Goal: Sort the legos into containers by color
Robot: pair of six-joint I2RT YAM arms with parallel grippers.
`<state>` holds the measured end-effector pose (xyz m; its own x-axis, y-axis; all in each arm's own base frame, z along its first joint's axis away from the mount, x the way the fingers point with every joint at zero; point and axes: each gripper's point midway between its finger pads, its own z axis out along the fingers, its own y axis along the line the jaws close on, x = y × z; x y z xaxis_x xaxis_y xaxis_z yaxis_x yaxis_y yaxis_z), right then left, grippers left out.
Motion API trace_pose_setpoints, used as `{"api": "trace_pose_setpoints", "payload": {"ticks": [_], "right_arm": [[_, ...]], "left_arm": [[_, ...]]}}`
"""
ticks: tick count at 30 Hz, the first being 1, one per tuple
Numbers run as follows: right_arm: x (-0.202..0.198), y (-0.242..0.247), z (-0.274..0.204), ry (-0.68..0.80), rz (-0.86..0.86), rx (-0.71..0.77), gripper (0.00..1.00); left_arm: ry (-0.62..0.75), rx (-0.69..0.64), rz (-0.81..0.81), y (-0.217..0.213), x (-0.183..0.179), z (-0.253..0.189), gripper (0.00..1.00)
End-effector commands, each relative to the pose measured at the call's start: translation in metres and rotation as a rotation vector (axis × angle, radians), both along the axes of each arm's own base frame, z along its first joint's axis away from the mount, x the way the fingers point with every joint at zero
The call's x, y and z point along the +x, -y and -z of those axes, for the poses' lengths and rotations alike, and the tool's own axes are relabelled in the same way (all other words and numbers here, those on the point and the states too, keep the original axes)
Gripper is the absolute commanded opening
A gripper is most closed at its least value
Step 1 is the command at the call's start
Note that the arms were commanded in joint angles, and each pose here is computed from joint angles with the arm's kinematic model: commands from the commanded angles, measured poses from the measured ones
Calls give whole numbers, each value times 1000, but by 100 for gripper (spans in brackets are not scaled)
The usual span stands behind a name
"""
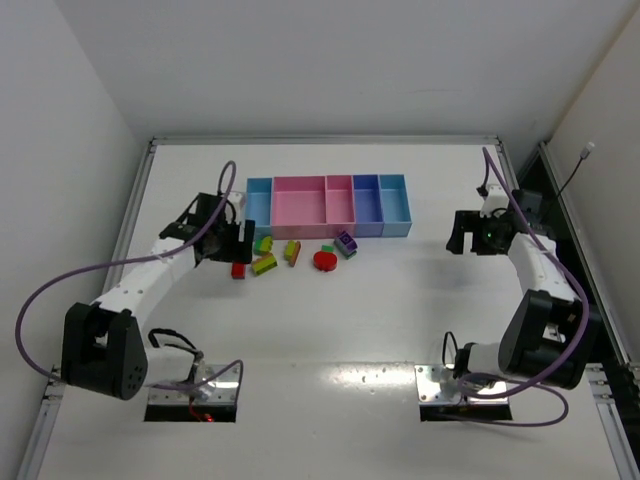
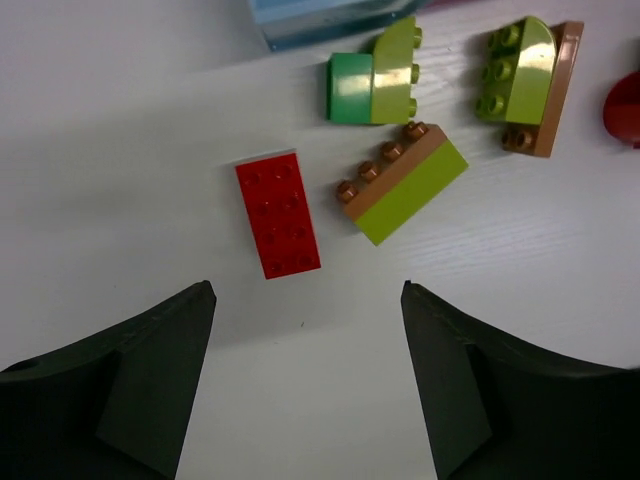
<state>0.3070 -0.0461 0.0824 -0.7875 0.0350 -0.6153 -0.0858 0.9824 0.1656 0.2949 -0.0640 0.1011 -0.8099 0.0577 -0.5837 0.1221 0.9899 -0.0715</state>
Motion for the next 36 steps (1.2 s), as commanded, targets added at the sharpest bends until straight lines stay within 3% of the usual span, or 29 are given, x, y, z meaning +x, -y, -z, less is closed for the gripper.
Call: {"api": "trace_pose_setpoints", "payload": {"ticks": [1, 13, 24, 27, 36], "right_arm": [[14, -1, -10, 52, -18, 0, 94], [11, -2, 3, 15, -25, 8, 94], [9, -2, 12, -14, -25, 18, 94], [7, -3, 17, -36, -24, 26, 94], [5, -1, 16, -45, -34, 11, 94]], "left_arm": [[-12, 27, 11, 12, -1, 0, 80], [-166, 104, -30, 11, -2, 49, 75], [-204, 113, -73, 12, 7, 63, 71], [-202, 106, -82, 14, 14, 62, 64], [-214, 101, -98, 18, 25, 68, 57]]}}
